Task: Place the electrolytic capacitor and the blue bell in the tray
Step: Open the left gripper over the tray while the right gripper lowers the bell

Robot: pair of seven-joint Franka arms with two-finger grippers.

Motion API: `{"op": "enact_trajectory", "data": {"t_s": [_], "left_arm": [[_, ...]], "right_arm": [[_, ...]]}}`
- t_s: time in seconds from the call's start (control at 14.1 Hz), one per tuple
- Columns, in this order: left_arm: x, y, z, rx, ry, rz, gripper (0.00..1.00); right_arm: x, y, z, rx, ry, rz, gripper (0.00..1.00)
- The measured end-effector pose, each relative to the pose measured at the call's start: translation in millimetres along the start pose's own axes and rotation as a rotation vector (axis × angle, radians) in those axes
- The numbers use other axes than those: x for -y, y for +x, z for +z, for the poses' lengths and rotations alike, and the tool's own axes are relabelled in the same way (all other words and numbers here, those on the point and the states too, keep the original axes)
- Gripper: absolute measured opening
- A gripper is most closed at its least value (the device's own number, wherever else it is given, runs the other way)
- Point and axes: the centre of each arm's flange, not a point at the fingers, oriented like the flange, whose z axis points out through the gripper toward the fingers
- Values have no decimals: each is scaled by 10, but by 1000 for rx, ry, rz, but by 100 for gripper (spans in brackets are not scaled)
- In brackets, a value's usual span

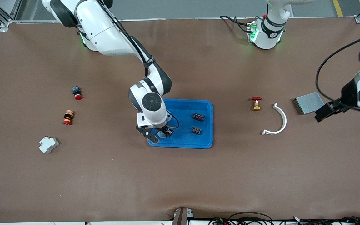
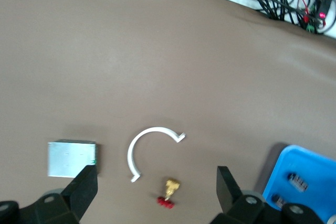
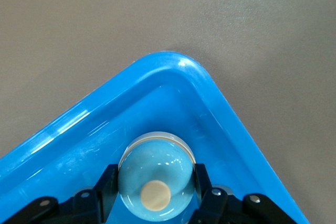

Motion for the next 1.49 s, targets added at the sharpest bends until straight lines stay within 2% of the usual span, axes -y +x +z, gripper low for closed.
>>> {"op": "enact_trajectory", "data": {"t_s": [0.28,0.71,0.78,0.99,1.2,1.49], "left_arm": [[129,-369,-380,66,30,77,100],[301,-680,-550,106,50,138,100],[342,-700,-533,112,52,140,100],[378,-760,-494,125,57,140,100],[370,-792,-515,122,56,144,100],[353,-798,-488,118,55,147,100]], "right_arm": [[-3,4,54,-16,-2,-1,63],[10,4,82,-26,7,1,63],[8,6,87,-26,6,3,67],[0,9,127,-26,3,3,97],[18,15,97,-28,5,3,100],[123,52,-164,-20,-33,5,100]]}}
